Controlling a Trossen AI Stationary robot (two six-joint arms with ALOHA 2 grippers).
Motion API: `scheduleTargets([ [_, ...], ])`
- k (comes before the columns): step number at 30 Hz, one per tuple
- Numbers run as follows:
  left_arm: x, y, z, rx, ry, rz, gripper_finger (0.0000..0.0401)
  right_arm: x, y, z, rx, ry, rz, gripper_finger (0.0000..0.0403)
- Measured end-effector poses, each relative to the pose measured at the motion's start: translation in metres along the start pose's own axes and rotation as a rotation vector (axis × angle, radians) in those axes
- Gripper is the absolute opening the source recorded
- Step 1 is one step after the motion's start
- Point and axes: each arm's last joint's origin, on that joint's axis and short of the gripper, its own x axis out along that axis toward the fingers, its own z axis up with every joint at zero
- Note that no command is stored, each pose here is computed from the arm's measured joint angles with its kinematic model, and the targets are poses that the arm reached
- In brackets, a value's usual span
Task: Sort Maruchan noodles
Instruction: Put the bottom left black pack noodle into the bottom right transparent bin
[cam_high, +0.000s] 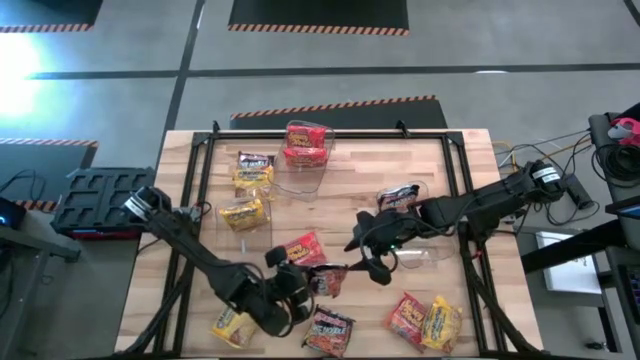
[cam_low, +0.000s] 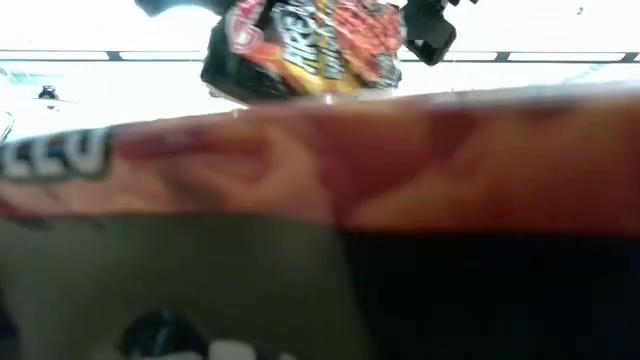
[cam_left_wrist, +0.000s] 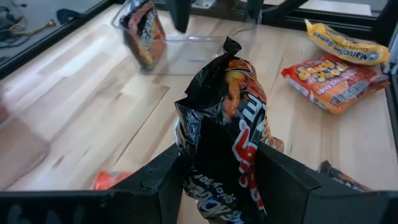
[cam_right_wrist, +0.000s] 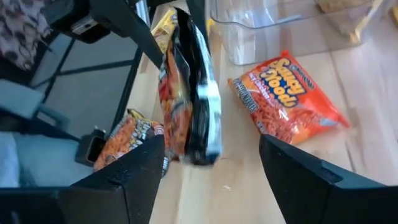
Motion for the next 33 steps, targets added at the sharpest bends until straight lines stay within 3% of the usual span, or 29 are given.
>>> scheduleTargets([
  [9,0.028,0.008,0.017,0.062,-0.023,-0.027,0.0158,0.007,-0.003,-0.003,-0.038,0.028,0.015,0.0258],
  [14,0.035,0.009,0.025,0.100,-0.044,-0.077,0.0158,0.013,-0.004,-0.005,-0.035,0.049,0.025,0.0258],
  [25,0.042,0.016,0.030,0.124,-0.050,-0.055,0.0158,0.024,-0.007,-0.011,-0.028,0.091,0.019,0.0257],
  [33,0.043,0.016,0.031,0.136,-0.057,-0.055,0.0159,0.024,-0.007,-0.011,-0.027,0.092,0.022,0.0214],
])
